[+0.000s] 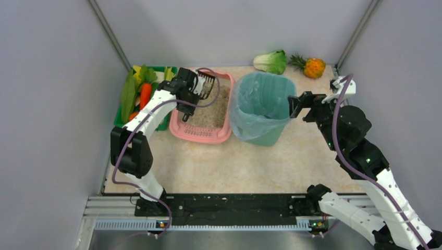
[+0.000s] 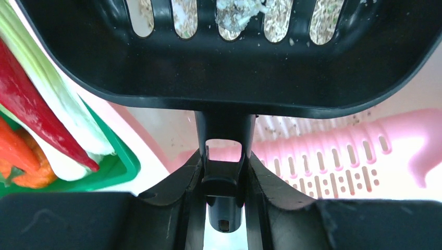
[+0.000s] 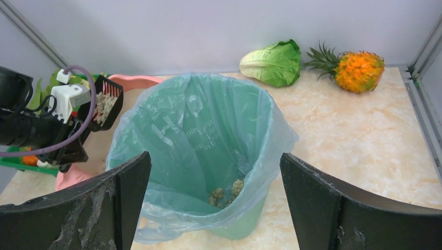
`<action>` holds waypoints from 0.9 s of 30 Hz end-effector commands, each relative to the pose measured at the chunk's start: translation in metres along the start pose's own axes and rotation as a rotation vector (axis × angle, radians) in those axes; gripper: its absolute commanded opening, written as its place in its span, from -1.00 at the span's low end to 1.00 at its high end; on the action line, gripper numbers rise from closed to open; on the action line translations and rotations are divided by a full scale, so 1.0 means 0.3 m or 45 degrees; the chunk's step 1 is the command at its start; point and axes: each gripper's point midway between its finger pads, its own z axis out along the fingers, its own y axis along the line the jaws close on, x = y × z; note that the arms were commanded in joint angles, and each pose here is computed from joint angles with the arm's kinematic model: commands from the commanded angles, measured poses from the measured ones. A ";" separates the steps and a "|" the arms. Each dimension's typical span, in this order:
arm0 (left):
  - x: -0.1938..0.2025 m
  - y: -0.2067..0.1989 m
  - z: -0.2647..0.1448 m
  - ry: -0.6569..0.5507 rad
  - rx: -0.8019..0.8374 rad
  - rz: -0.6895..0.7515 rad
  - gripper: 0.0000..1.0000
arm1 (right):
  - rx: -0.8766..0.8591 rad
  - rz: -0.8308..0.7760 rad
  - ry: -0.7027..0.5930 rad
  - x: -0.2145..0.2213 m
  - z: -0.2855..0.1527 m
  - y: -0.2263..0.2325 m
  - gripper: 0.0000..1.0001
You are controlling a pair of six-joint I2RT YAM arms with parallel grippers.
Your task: Clean the litter box
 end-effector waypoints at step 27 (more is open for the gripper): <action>-0.104 -0.050 -0.039 -0.156 0.185 -0.075 -1.00 | -0.020 -0.007 -0.011 -0.022 0.001 0.014 0.88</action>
